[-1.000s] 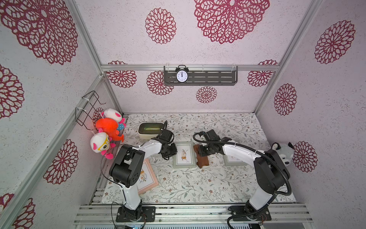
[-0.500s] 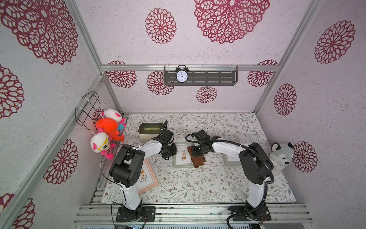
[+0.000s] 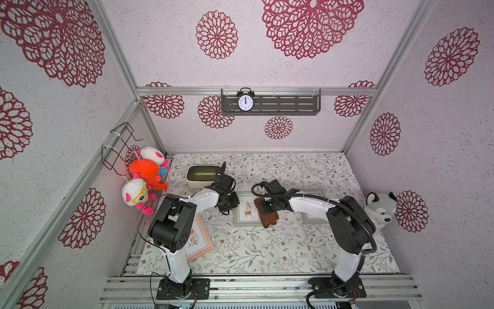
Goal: Wipe the picture frame with a cloth
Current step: Wipe the dirt from the picture frame.
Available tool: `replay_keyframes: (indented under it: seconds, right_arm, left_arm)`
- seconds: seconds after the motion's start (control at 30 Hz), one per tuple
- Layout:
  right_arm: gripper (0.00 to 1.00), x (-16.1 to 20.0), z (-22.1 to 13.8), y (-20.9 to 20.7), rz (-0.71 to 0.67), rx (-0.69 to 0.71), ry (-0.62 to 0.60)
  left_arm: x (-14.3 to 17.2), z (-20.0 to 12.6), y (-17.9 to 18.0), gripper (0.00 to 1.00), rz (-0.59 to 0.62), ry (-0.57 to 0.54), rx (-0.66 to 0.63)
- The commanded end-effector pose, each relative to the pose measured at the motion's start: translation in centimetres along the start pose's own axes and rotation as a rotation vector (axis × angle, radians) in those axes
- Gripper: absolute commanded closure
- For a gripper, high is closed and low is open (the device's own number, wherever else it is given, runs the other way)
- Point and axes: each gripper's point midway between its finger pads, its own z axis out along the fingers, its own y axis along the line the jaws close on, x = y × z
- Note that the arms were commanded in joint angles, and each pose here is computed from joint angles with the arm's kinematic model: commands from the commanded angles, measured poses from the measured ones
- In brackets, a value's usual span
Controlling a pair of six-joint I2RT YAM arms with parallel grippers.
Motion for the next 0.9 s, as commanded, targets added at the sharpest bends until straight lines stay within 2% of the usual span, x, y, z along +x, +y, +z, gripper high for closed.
replay_keyframes:
  seconds: [0.0,0.1,0.27,0.33,0.4,0.53,0.67,0.77,0.87]
  right_arm:
    - [1.00,5.4,-0.1,-1.2,0.043,0.046,0.155]
    - [1.00,2.7,1.0,-2.5,0.031,0.092,0.120]
    - [1.00,-4.8,4.1,-5.2,0.059,0.154,0.053]
    - [1.00,-5.5,4.7,-5.2,0.050,0.165,0.063]
    - [1.00,-4.6,4.8,-3.9,0.034,0.123,0.074]
    - [1.00,1.3,3.3,-1.1,0.011,0.046,0.140]
    - [1.00,6.5,1.1,-0.4,0.057,0.005,0.178]
    - [1.00,5.9,0.4,-0.7,0.048,0.012,0.151]
    - [1.00,2.1,1.1,-1.6,0.030,0.049,0.106]
  left_arm:
    - [5.6,3.1,5.5,0.77,-0.013,0.163,-0.197]
    - [5.7,3.2,5.5,0.78,-0.009,0.168,-0.197]
    - [5.6,3.1,5.4,0.77,0.002,0.167,-0.196]
    - [5.8,3.5,5.7,0.78,0.002,0.178,-0.207]
    - [6.1,3.9,6.0,0.78,0.000,0.190,-0.221]
    - [5.9,3.9,6.0,0.78,0.000,0.182,-0.222]
    - [6.2,3.9,6.2,0.78,-0.012,0.182,-0.224]
    - [6.3,4.1,6.3,0.78,-0.016,0.184,-0.219]
    - [6.4,4.2,6.4,0.78,-0.017,0.186,-0.221]
